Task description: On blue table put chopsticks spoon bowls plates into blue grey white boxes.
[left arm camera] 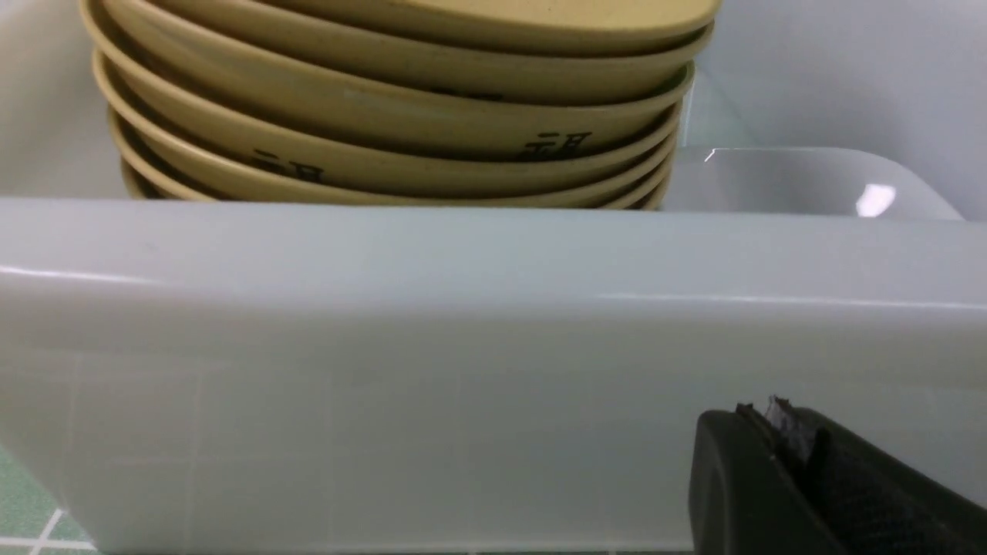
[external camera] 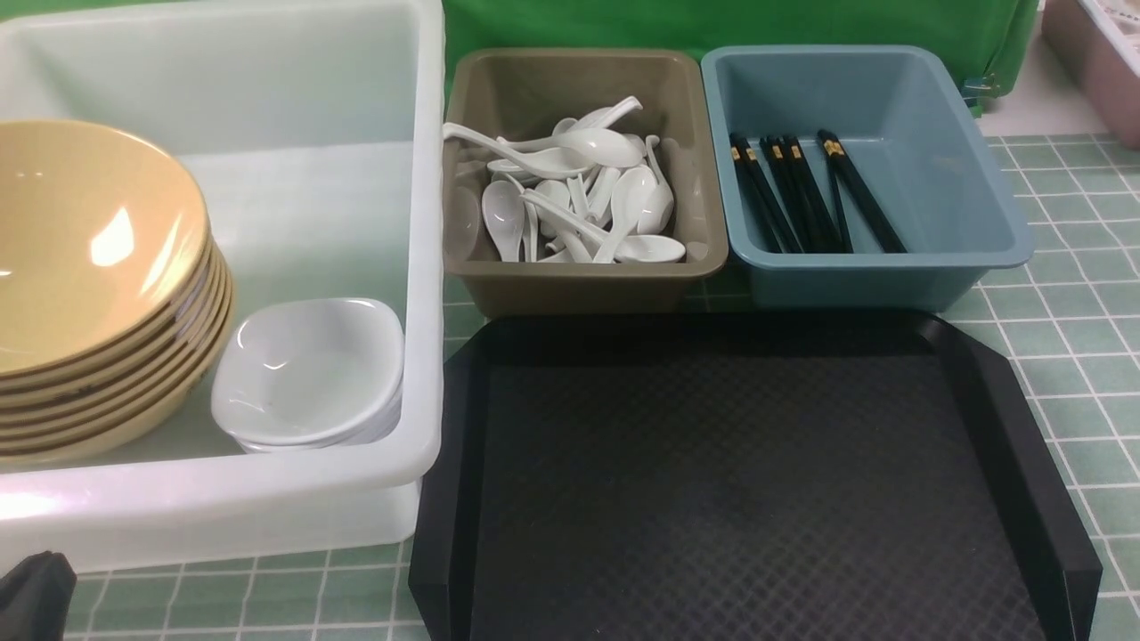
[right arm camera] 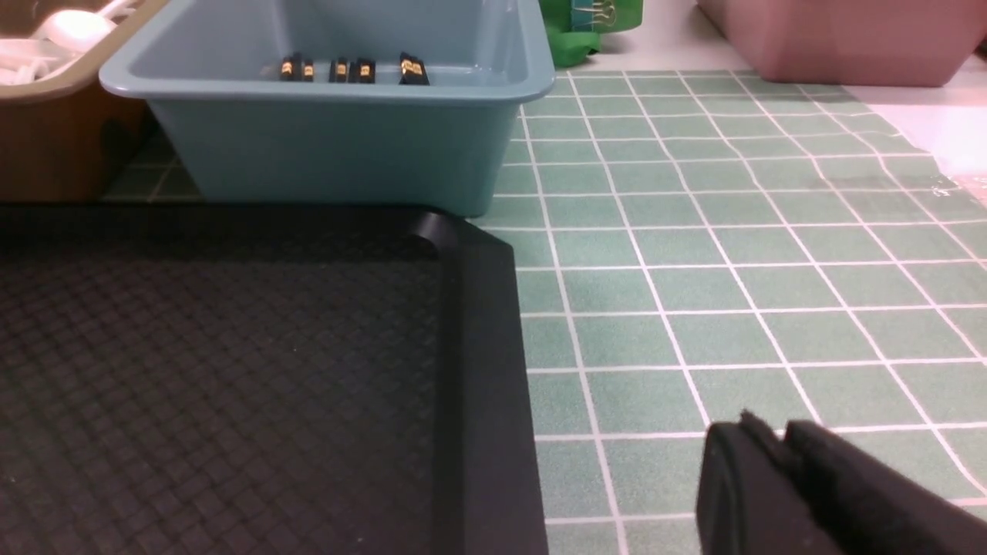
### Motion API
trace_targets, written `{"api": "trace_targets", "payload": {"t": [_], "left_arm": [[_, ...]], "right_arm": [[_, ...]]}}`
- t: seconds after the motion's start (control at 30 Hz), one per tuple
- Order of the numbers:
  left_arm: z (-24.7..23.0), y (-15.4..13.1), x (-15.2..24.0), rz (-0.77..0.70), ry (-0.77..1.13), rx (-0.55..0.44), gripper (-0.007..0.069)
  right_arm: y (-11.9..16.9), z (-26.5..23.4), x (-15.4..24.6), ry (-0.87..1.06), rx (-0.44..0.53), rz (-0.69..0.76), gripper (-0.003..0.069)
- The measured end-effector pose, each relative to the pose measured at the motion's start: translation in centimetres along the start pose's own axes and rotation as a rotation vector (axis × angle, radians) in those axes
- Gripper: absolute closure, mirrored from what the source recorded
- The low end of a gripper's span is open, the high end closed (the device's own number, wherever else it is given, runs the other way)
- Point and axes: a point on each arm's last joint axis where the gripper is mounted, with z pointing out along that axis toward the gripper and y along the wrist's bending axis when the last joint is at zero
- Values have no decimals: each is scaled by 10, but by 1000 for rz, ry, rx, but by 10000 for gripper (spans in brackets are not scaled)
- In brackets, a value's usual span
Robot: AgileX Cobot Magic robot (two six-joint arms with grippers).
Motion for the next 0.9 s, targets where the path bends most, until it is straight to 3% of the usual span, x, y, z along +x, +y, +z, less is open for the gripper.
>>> {"api": "trace_targets", "payload": {"t": [0.9], "left_arm": [[0,0,0,4,0,0,624]], "right_arm": [[0,0,0,0,1,1,525]]}}
